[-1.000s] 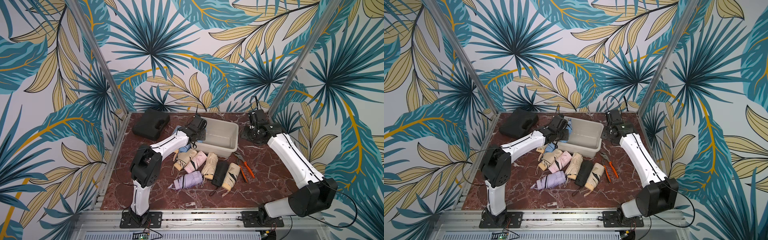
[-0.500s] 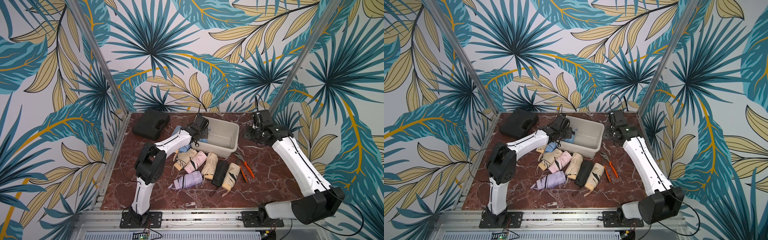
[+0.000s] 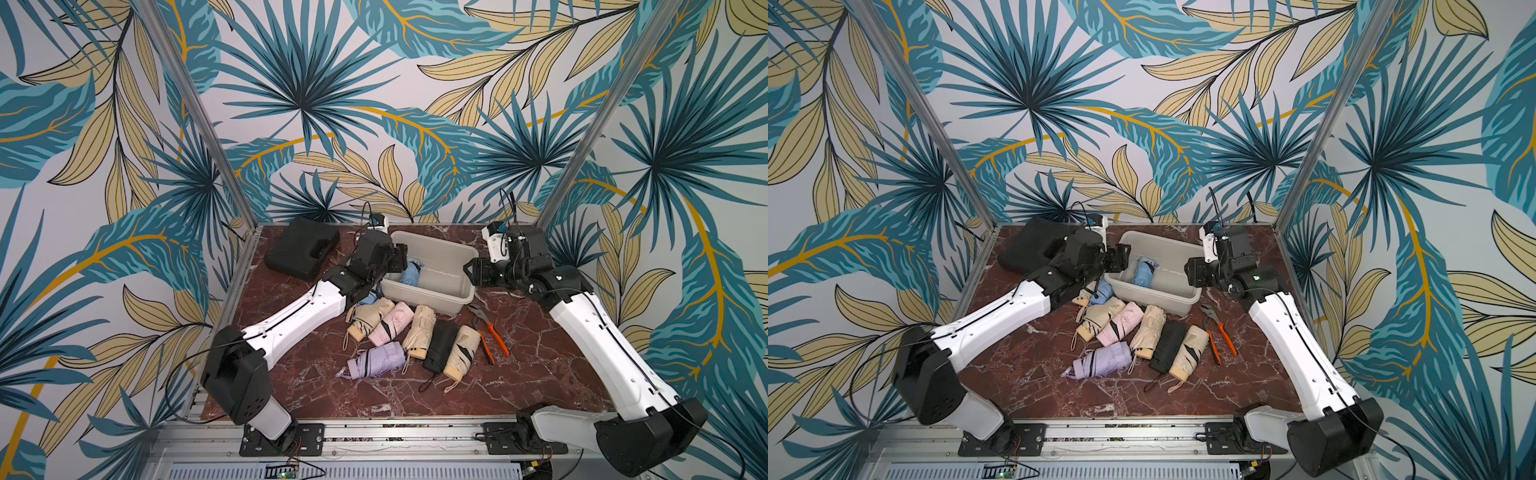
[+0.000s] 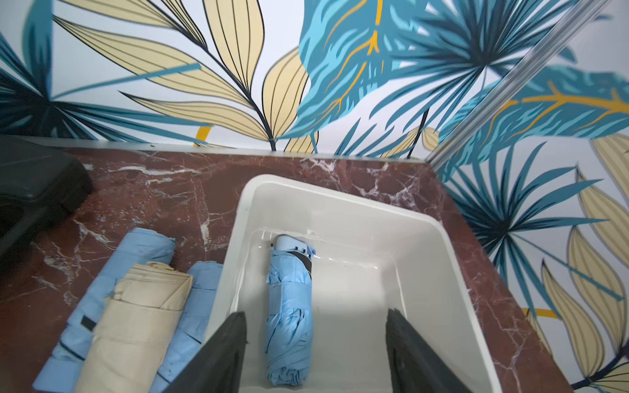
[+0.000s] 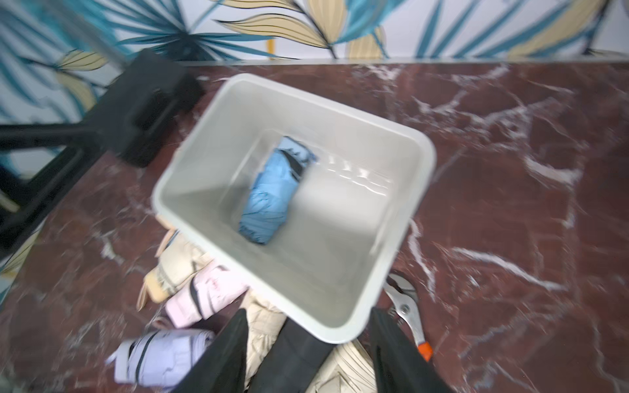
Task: Put the umbrella into the storage box
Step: Place the umbrella in the storage box, then pick up the umbrella from the center of the board.
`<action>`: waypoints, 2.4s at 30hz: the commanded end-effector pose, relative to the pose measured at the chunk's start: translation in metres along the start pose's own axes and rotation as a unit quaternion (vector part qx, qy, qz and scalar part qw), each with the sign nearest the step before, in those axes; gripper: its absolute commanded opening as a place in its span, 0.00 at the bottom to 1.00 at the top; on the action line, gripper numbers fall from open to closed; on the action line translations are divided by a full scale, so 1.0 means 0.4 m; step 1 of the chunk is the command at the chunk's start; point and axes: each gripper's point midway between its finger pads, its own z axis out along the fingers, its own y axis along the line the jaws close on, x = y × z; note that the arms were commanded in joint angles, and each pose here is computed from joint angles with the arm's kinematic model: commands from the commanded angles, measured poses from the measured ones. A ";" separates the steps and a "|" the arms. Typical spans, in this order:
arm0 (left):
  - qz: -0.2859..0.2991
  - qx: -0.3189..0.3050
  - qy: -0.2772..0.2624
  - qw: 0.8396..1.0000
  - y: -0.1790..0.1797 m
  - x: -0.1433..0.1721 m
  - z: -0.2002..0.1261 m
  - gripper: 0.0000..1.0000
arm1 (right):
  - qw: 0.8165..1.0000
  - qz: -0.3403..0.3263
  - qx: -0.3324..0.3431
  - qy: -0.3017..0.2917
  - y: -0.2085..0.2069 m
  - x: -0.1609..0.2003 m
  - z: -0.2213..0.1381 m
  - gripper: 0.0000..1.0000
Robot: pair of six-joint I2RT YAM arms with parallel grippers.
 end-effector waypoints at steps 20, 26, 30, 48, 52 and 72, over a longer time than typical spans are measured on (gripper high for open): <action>-0.115 -0.172 -0.131 0.970 0.385 0.008 -0.330 0.75 | 0.799 -0.514 -0.304 0.066 0.456 0.365 0.138 0.75; -0.129 -0.217 -0.152 0.956 0.438 0.022 -0.386 0.82 | 0.760 -0.558 -0.309 0.121 0.491 0.458 0.204 0.81; -0.137 -0.228 -0.173 0.948 0.459 0.014 -0.425 0.88 | 0.740 -0.577 -0.315 0.141 0.517 0.504 0.237 0.85; -0.198 -0.278 -0.182 0.922 0.575 0.024 -0.522 0.93 | 0.697 -0.625 -0.297 0.189 0.579 0.607 0.371 0.99; -0.208 -0.272 -0.179 0.922 0.575 0.025 -0.519 0.93 | 0.691 -0.629 -0.294 0.203 0.575 0.627 0.393 0.99; -0.197 -0.232 -0.174 0.937 0.540 -0.024 -0.470 0.93 | 0.669 -0.645 -0.281 0.238 0.565 0.682 0.444 0.65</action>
